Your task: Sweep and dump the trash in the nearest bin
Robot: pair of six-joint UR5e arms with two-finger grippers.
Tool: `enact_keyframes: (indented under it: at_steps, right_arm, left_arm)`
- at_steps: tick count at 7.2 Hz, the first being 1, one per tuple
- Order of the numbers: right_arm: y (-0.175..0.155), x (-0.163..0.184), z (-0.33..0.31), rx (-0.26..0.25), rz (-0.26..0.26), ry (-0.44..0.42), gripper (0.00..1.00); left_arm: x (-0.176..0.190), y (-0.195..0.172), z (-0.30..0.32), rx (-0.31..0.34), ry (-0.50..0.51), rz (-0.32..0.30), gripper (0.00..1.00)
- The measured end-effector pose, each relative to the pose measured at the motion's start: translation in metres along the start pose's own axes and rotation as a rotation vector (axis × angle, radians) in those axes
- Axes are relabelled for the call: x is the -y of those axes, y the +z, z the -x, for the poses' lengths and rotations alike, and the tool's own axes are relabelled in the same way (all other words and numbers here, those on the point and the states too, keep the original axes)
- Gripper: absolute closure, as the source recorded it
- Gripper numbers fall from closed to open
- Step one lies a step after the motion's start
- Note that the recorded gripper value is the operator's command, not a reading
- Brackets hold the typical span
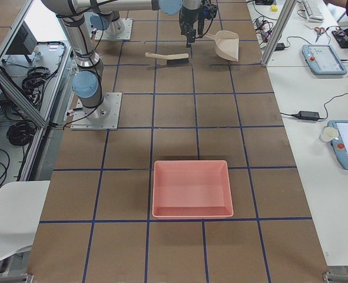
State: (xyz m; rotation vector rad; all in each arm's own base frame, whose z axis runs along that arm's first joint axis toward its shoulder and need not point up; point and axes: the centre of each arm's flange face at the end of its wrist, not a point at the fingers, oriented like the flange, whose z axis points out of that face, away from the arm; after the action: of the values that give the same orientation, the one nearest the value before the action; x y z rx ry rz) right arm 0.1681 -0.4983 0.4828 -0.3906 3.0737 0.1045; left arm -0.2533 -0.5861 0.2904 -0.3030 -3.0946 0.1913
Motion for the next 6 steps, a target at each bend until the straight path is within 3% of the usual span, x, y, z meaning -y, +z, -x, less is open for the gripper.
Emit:
enact_keyframes:
  at_steps: [4,6]
  right_arm:
    - [-0.0008,-0.0012,-0.0016,-0.011,0.001,0.000,0.00]
    - [-0.0027,-0.0027,-0.0015,-0.014,-0.003,0.000,0.00]
  left_arm:
    - [-0.0010,0.0025,-0.0001,-0.001,0.002,0.005,0.93]
    - [-0.0027,0.0043,-0.0087,-0.064,0.005,0.000,0.93]
